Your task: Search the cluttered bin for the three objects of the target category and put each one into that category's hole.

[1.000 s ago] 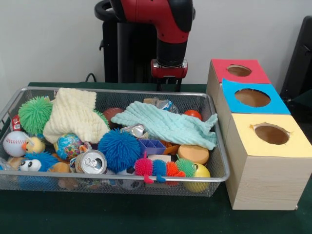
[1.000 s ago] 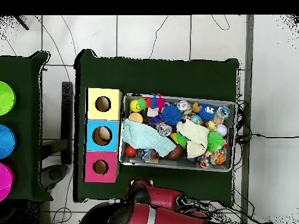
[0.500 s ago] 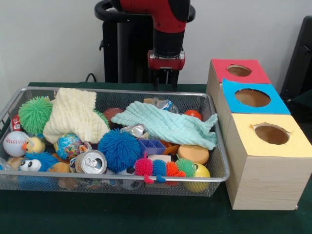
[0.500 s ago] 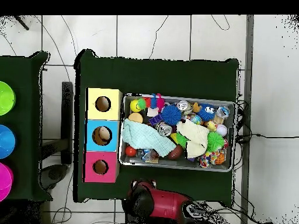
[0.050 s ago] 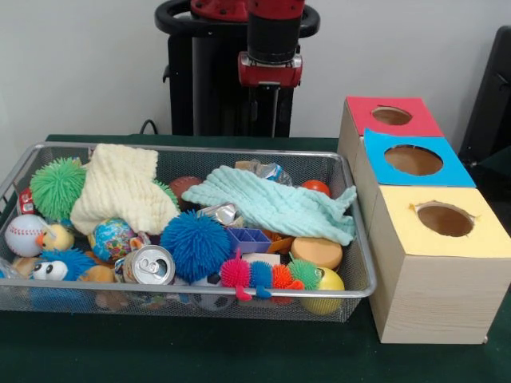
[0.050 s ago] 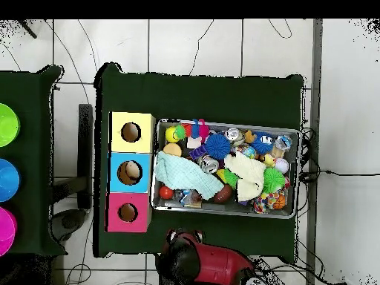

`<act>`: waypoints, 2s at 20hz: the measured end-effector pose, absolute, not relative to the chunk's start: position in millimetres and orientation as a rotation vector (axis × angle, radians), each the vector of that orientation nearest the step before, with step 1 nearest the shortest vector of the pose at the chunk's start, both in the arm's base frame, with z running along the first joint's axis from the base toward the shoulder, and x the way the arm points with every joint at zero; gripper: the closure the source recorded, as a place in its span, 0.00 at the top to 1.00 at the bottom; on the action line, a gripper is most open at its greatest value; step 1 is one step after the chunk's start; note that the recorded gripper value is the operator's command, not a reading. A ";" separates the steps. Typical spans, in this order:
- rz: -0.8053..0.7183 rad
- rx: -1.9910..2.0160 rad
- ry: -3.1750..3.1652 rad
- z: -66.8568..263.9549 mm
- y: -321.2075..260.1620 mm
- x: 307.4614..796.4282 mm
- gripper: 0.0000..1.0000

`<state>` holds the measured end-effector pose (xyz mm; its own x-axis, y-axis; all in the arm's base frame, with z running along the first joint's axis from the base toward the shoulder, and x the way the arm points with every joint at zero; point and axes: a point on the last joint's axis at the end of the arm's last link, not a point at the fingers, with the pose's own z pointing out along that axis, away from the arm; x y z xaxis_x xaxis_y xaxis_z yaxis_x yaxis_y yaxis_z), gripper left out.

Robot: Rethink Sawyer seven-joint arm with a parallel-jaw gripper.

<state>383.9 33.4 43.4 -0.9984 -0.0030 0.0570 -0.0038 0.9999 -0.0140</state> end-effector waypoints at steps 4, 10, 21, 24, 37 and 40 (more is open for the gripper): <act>0.002 -0.001 -3.091 37.8 38.5 385.8 1.00; -0.010 -0.004 -3.107 23.8 43.0 382.1 1.00; -0.040 -0.023 -3.148 3.0 47.6 379.4 1.00; -0.039 -0.025 -3.150 3.4 47.5 380.2 1.00; -0.036 -0.044 -3.156 3.3 43.4 383.9 1.00; -0.038 -0.054 -3.153 -0.8 40.9 384.8 1.00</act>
